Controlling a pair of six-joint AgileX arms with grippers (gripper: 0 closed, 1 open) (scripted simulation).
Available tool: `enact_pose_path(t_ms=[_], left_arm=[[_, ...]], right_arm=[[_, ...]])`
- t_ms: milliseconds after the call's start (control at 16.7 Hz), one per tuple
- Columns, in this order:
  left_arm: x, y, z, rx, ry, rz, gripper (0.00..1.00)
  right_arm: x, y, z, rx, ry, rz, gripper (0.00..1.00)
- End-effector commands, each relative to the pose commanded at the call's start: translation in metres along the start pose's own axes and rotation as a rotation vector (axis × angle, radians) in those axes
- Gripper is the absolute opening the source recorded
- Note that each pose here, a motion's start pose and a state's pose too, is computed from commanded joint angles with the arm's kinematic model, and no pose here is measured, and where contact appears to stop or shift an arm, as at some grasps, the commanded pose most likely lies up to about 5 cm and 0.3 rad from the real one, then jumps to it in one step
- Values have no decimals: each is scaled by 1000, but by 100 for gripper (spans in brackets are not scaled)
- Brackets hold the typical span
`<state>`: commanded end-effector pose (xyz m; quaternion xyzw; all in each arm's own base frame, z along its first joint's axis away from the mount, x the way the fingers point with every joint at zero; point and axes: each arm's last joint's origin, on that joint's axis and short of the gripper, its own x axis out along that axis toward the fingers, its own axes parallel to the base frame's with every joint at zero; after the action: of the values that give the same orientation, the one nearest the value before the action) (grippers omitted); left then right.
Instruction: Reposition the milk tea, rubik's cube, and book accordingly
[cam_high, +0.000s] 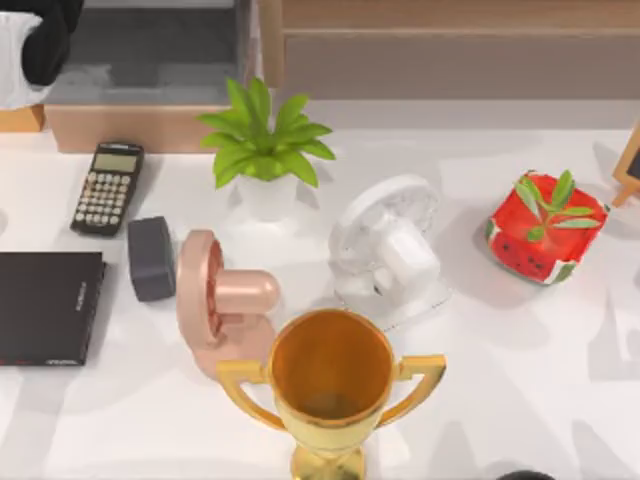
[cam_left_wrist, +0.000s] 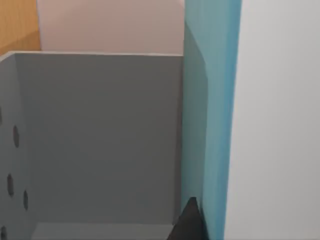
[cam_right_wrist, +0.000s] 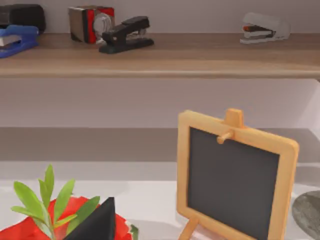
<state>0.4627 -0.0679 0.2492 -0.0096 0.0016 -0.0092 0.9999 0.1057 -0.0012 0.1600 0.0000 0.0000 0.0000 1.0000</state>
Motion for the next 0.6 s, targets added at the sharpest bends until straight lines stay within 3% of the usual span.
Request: enact_pose_path(t_ms=[600], left_arm=[[-8,1,9,2,0,3,0]], right_arm=[[0,0,0,0,0,0,100]])
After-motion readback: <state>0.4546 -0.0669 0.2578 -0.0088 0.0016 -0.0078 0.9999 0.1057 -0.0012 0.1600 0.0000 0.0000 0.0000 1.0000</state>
